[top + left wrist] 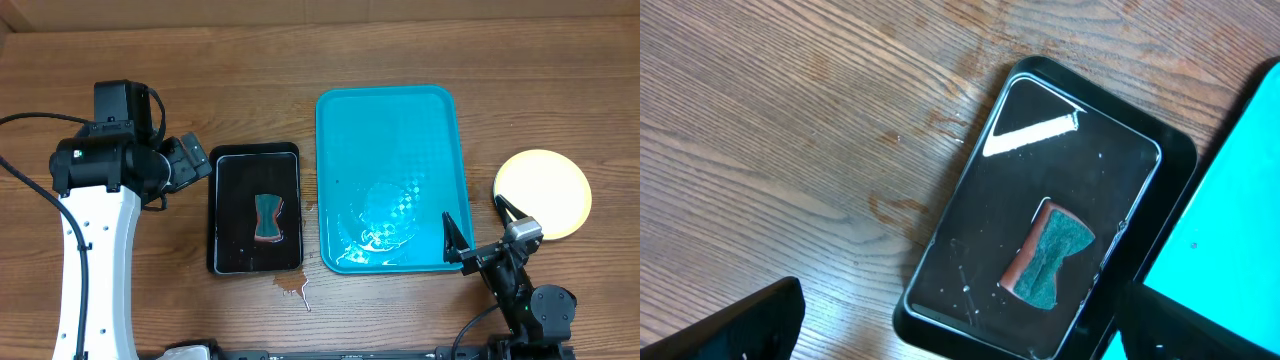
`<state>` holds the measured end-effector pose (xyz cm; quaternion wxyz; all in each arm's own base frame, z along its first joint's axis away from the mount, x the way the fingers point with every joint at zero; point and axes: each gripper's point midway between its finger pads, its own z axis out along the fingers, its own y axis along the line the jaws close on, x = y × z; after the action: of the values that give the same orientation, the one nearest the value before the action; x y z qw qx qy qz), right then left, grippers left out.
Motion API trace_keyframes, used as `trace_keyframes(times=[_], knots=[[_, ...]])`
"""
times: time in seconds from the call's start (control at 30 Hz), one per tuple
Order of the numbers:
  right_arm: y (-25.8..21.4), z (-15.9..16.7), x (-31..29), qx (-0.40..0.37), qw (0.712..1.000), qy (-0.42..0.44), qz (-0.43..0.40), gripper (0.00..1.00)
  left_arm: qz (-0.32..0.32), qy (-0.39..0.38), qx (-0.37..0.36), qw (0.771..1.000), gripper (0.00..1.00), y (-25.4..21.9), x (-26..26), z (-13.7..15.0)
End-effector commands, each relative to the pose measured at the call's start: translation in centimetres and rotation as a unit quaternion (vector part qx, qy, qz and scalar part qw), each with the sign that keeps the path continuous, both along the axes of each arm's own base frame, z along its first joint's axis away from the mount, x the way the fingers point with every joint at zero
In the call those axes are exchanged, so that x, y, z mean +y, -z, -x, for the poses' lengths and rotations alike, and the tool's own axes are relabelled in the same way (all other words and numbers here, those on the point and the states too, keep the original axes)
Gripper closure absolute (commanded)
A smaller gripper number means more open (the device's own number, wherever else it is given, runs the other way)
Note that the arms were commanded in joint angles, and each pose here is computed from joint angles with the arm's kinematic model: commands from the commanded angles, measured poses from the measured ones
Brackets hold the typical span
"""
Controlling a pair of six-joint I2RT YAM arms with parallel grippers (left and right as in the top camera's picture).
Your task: Clean dirty plates on tray and stack at the side
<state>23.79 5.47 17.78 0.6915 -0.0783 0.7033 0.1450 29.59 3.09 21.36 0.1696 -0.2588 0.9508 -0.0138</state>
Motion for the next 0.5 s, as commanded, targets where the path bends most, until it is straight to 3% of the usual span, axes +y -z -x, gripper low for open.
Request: trace_keyframes(times=[0.0, 0.07, 0.17, 0.3, 0.47], knots=[[0.3, -0.1, -0.2, 0.0, 1.0, 0.004, 0.0, 0.0, -0.008, 0.012, -0.016, 1.0, 0.0, -1.0, -0.2, 0.2], [0.3, -0.1, -0.2, 0.0, 1.0, 0.004, 0.0, 0.0, -0.016, 0.015, -0.03, 0.999, 0.0, -1.6, -0.3, 1.0], [0.3, -0.1, -0.2, 0.0, 1.0, 0.004, 0.0, 0.0, -0.046, 0.012, -0.129, 0.99, 0.0, -4.4, -0.1, 0.3], [0.3, -0.1, -0.2, 0.0, 1.0, 0.004, 0.0, 0.0, -0.044, 0.028, -0.292, 0.955, 0.0, -8.2, -1.3, -0.8], [0.3, -0.1, -0.2, 0.0, 1.0, 0.004, 0.0, 0.0, -0.042, 0.033, -0.397, 0.916, 0.0, -8.6, -1.7, 0.9]])
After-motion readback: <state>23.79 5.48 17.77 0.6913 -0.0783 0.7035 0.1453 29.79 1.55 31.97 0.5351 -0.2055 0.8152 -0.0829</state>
